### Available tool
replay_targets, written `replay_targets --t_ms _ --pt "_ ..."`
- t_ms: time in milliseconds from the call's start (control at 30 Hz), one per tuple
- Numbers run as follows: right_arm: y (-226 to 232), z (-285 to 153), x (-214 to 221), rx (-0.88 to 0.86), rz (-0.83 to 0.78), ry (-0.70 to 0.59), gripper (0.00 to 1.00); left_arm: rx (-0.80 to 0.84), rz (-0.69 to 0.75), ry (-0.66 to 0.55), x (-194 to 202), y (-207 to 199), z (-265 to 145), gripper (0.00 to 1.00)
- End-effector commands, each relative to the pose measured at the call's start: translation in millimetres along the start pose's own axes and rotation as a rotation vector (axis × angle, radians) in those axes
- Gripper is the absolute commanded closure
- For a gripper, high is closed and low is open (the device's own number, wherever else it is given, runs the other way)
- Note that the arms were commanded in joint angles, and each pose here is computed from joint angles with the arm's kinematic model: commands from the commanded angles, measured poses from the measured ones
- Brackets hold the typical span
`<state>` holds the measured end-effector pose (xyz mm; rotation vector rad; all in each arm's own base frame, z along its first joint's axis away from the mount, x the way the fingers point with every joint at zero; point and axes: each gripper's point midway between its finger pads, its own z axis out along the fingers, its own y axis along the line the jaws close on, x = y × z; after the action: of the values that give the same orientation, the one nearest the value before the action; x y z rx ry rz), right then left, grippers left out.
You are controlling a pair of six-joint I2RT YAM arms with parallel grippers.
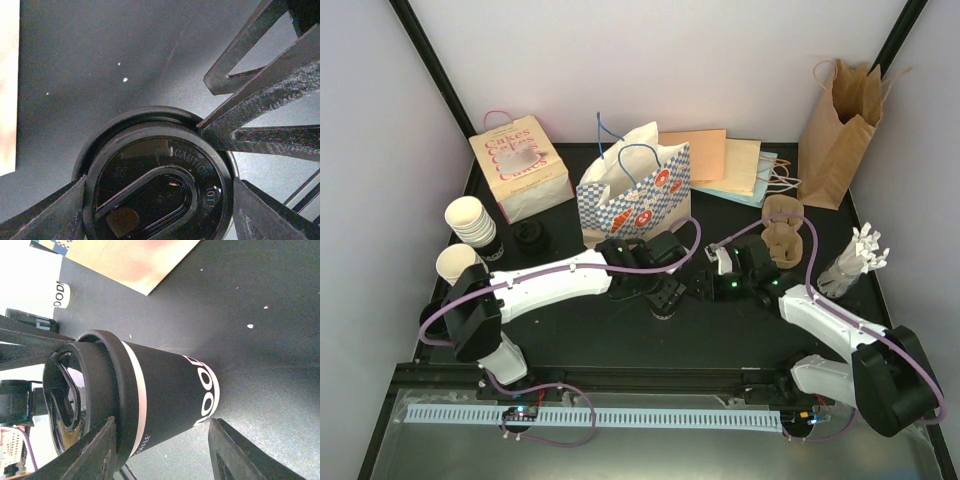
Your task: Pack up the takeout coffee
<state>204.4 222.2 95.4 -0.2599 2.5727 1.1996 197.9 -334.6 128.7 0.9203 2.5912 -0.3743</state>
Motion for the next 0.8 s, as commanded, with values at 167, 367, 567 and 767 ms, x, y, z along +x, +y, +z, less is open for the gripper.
replay_targets --t_ms 167,367,567,767 --pt "-53 9 45 0.177 0.113 0.091 0.48 0.047 0.011 0.073 17 -6 17 0.27" --pt "-30 1 19 0.14 0.058 0.05 0.48 0.068 0.053 0.073 18 -9 16 0.27" --pt "-18 3 6 0.104 0.042 0.041 0.48 0.059 0.083 0.075 19 -7 14 0.27" --pt "2 -10 -11 0.052 0.015 -0.024 0.45 0.056 0.097 0.053 17 -6 8 0.28"
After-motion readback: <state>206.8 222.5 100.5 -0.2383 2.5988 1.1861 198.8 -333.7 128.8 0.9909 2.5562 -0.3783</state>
